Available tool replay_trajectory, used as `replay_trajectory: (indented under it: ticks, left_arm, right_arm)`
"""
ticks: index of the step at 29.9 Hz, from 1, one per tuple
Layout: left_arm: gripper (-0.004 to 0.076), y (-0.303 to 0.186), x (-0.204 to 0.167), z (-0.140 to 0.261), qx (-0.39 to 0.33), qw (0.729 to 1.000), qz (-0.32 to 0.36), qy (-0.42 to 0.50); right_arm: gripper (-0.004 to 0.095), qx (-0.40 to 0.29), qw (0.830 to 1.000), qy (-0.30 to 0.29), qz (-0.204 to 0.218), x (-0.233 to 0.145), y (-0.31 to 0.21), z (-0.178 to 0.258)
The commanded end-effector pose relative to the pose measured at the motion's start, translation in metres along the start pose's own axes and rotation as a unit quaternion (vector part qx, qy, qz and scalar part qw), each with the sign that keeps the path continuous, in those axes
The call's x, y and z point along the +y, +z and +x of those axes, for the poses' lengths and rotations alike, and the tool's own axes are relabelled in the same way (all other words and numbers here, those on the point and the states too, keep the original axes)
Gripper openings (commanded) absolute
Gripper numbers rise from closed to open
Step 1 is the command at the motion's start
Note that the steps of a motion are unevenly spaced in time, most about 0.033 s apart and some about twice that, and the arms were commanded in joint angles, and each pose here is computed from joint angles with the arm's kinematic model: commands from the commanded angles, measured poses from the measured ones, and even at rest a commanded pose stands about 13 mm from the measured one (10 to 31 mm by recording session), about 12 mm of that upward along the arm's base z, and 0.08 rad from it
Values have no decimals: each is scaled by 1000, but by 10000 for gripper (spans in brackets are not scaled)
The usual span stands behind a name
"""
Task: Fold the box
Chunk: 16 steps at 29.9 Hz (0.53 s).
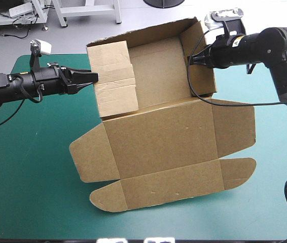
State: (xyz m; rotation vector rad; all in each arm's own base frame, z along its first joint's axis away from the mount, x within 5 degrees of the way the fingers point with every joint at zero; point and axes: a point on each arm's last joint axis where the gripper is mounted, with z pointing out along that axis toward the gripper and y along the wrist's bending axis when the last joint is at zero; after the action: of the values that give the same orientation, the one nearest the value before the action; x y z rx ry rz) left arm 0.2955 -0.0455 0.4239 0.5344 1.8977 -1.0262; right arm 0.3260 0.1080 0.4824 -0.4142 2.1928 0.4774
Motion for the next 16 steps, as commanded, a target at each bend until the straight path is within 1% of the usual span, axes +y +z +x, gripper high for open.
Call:
replay_trajectory:
  ticks: [1, 5, 9, 11, 13, 16]
  left_arm:
    - [245, -9, -12, -12, -27, 999, -27, 8]
    - [210, -10, -1, -7, 4, 996, -86, 4]
    - [183, -9, 4, -4, 17, 992, -124, -2]
    - [155, -6, 5, -3, 23, 989, -145, -7]
    - [111, -1, 6, -2, 28, 985, -169, -6]
    - [-6, 7, 4, 0, 40, 981, -189, 13]
  right_arm:
    - [-18, -68, 997, 5, -41, 26, -23, -12]
    - [-18, -72, 996, 5, -59, 39, -21, -12]
    - [-18, -67, 995, 6, -70, 50, -19, -10]
    - [-18, -66, 995, 4, -77, 56, -18, -10]
    - [-18, -62, 994, 7, -86, 63, -17, -9]
    - [-18, -59, 994, 14, -93, 69, -17, -7]
